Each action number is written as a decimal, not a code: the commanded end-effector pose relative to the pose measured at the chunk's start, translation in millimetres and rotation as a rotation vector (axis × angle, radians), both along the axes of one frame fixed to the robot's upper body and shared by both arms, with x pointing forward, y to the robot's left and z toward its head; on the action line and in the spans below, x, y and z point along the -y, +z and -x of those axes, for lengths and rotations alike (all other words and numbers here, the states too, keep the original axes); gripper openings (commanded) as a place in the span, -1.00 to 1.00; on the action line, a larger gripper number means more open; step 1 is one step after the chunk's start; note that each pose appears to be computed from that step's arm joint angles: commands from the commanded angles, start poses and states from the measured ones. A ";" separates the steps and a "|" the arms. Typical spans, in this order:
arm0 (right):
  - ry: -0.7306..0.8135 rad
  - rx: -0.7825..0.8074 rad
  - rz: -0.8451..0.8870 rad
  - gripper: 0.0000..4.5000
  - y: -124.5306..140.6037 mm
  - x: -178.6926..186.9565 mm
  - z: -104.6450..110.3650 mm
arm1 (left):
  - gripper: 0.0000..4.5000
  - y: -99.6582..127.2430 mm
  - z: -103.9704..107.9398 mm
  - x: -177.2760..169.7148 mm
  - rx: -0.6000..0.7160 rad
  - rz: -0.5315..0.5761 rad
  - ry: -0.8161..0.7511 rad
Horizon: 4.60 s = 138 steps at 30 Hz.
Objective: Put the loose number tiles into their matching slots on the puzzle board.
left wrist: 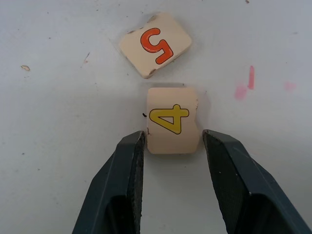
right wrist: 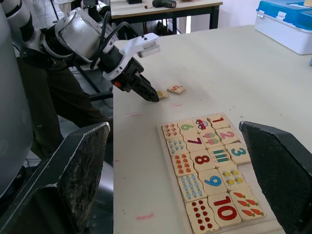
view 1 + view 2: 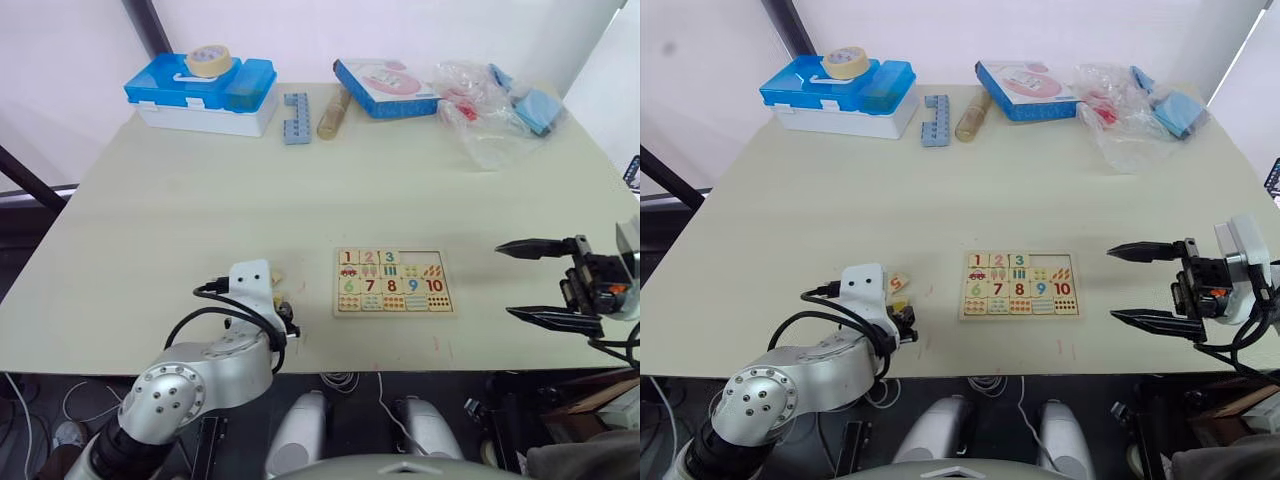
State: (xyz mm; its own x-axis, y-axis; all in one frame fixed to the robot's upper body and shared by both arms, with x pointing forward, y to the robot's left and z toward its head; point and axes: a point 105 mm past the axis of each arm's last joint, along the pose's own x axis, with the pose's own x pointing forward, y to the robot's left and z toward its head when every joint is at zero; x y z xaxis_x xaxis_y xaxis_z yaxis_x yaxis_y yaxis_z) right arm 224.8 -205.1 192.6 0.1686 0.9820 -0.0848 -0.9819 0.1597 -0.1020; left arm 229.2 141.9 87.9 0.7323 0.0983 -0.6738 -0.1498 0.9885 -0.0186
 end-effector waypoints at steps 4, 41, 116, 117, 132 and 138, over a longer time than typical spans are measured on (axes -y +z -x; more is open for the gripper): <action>0.007 0.054 -0.016 1.00 10.5 -0.8 4.7 | -0.09 5.9 -1.9 -5.5 0.029 -0.045 -0.054; -0.035 0.114 -0.054 1.00 -0.2 -6.7 0.5 | -0.59 74.6 -1.0 -14.9 0.272 -0.169 -0.771; -0.366 0.229 0.007 1.00 -27.5 13.5 8.3 | -0.59 61.0 -131.1 180.2 -0.207 -0.478 -1.696; -0.367 0.229 0.007 1.00 -27.6 13.5 8.4 | -0.59 60.8 -131.4 180.4 -0.206 -0.479 -1.696; -0.377 0.227 0.002 1.00 -28.5 12.6 10.5 | -0.59 56.3 -131.6 182.7 -0.215 -0.487 -1.704; -0.381 0.226 0.003 1.00 -28.6 12.5 10.7 | -0.59 55.2 -131.7 183.4 -0.217 -0.490 -1.706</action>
